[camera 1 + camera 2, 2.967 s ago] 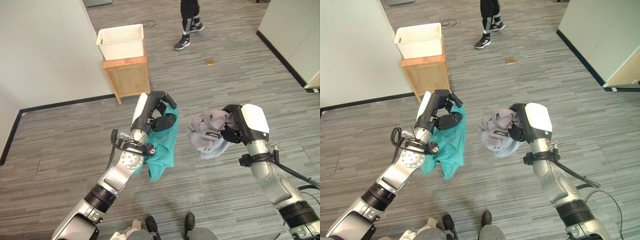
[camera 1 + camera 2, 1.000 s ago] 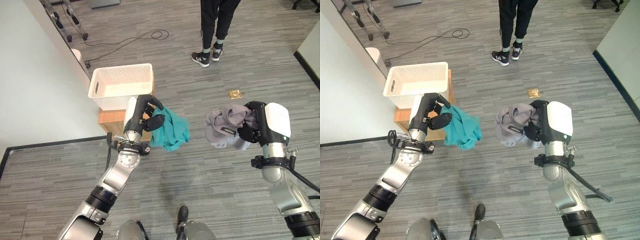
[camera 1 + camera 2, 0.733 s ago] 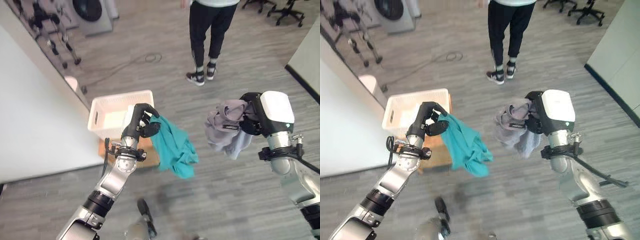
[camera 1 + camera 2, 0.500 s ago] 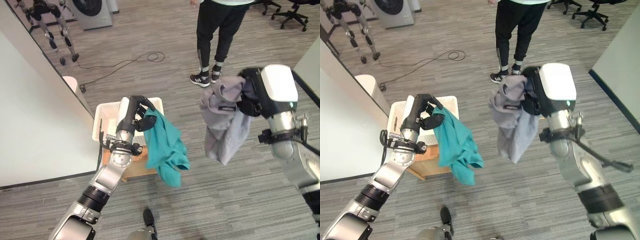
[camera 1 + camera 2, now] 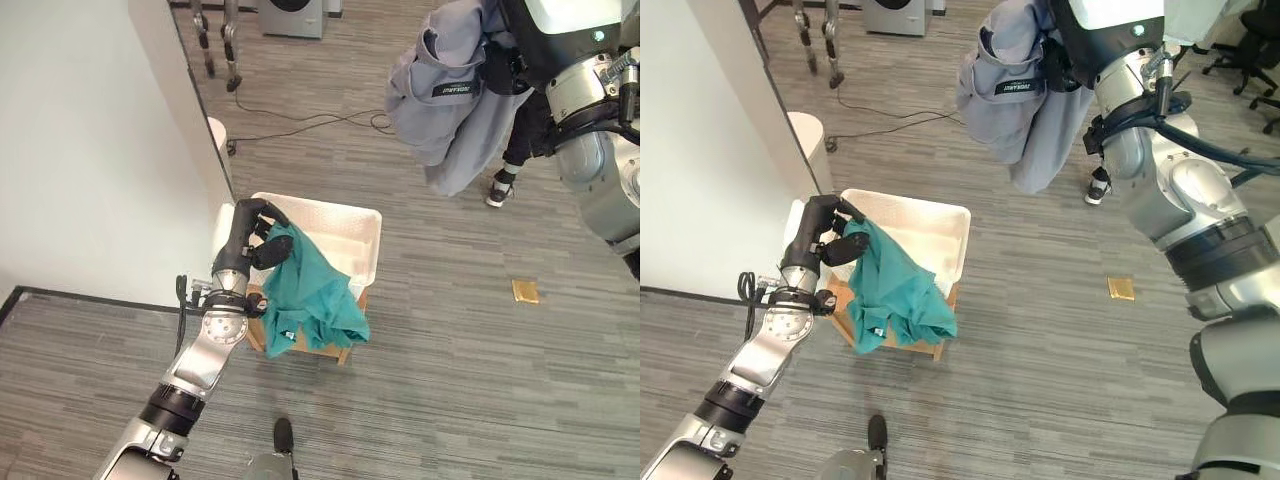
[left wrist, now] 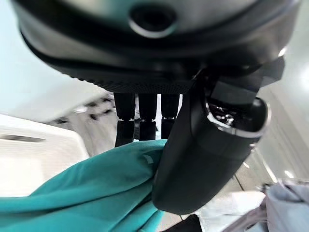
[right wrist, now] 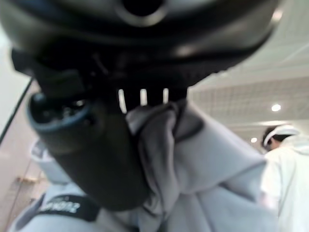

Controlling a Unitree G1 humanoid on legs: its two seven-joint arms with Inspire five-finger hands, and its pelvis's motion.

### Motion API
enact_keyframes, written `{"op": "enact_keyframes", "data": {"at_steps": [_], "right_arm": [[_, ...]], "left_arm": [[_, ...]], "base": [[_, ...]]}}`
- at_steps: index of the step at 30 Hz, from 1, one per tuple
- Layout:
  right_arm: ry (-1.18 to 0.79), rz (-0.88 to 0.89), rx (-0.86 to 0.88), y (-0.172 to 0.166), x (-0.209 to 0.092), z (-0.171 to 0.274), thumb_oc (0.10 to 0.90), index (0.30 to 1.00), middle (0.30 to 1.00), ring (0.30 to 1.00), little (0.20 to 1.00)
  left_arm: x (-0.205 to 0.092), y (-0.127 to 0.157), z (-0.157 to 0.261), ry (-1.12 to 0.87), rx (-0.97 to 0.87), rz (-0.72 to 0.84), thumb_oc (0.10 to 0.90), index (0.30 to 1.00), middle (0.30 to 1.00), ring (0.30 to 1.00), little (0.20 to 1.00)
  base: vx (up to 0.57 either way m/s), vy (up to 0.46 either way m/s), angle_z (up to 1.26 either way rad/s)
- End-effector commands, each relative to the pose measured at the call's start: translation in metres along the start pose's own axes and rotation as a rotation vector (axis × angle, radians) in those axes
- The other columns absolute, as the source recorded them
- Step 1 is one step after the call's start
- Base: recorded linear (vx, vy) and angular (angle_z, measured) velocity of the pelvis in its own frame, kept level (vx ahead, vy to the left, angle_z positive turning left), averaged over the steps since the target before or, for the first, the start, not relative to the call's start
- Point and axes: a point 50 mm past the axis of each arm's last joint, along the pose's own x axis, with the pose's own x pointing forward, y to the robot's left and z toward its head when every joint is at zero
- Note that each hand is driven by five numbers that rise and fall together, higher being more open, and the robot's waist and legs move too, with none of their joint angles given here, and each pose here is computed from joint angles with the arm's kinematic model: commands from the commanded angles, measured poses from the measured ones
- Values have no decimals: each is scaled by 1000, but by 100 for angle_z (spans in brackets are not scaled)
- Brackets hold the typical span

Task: Pick up bed clothes into laundry basket.

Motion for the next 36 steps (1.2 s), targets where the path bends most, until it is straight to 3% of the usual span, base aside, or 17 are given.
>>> {"op": "enact_keyframes", "data": {"at_steps": [1,5,7,18,21,24,30,36], "right_arm": [[81,-143,-69,-37,1,-24,400,300,300,300,300],[134,-109,-55,-23,-14,-36,400,300,300,300,300],[164,-44,-22,7,-32,-37,400,300,300,300,300],[219,-56,57,22,-33,-36,400,300,300,300,300],[290,13,17,37,-51,-55,400,300,300,300,300],[348,80,30,55,-53,-59,400,300,300,300,300],[330,42,131,59,-31,-38,400,300,300,300,300],[381,183,173,106,-46,-23,416,324,324,324,324]], "left_arm": [[-7,22,57,-310,-149,52,400,300,300,300,300],[-10,23,58,-313,-159,43,400,300,300,300,300],[-13,23,64,-351,-156,16,400,300,300,300,300],[-23,10,60,-339,-176,-73,400,300,300,300,300],[-23,-1,65,-352,-223,-116,400,300,300,300,300],[-28,-2,58,-334,-217,-148,400,300,300,300,300],[-33,2,47,-286,-221,-125,400,300,300,300,300],[-34,0,47,-292,-230,-128,400,300,300,300,300]], "base": [[210,115,130],[101,110,78],[183,222,38],[57,85,22],[25,-89,63],[-2,-96,89],[-26,-56,30],[11,-53,39]]}}
